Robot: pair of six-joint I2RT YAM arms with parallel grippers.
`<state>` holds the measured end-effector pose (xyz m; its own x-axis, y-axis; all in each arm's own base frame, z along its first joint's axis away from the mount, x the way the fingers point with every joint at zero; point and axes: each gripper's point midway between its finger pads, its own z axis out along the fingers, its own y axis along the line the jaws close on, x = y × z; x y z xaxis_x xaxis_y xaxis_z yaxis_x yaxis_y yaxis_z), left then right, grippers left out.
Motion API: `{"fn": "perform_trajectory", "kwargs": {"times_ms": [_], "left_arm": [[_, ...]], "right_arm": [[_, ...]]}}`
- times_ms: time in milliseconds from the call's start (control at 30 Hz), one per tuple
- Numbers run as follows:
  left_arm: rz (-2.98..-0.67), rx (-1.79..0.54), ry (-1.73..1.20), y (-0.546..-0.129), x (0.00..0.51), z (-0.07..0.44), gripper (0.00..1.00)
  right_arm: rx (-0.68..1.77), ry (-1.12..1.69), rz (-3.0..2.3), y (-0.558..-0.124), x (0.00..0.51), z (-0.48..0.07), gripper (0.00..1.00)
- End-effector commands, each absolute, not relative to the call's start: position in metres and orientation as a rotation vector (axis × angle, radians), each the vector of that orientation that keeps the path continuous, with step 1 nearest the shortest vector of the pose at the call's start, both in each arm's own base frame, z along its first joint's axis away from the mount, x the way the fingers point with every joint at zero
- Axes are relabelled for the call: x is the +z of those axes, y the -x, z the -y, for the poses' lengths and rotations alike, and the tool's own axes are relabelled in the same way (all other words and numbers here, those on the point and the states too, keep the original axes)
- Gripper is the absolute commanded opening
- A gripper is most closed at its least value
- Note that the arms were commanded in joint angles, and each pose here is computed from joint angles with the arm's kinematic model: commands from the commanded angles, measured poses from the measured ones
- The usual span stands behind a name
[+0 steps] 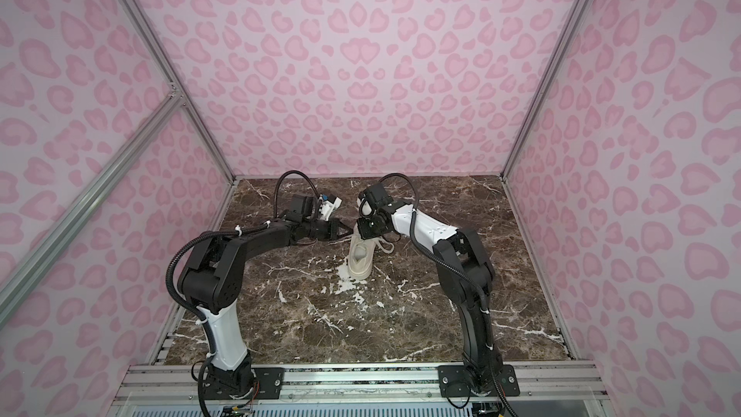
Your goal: Tie the shoes
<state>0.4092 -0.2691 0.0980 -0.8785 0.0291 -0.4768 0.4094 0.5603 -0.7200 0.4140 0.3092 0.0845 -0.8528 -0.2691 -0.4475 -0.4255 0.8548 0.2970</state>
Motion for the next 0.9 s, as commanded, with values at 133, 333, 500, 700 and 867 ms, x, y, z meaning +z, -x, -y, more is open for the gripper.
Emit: {"fn": "perform_trajectory", "kwargs": {"times_ms": [133, 333, 500, 700, 867], "left_arm": [[-2.372, -1.24, -0.358, -0.411, 0.104, 0.263, 0.03], [-2.377, -1.22, -0.332, -0.412, 0.102, 0.25, 0.03], [-2.386, -1.202, -0.308, -0.412, 0.099, 0.235, 0.03], [-2.394, -1.203, -0.298, -0.41, 0.096, 0.227, 0.03], [-2.39, -1.207, -0.297, -0.411, 0.097, 0.227, 0.03]], "right_arm": [[0.485, 0.513, -2.691, -0.409, 0.068, -0.3, 0.16], [0.471, 0.508, -2.7, -0.408, 0.064, -0.299, 0.16], [0.468, 0.506, -2.701, -0.408, 0.063, -0.298, 0.16], [0.456, 0.502, -2.711, -0.407, 0.06, -0.295, 0.15], [0.45, 0.507, -2.716, -0.407, 0.057, -0.296, 0.15]]}}
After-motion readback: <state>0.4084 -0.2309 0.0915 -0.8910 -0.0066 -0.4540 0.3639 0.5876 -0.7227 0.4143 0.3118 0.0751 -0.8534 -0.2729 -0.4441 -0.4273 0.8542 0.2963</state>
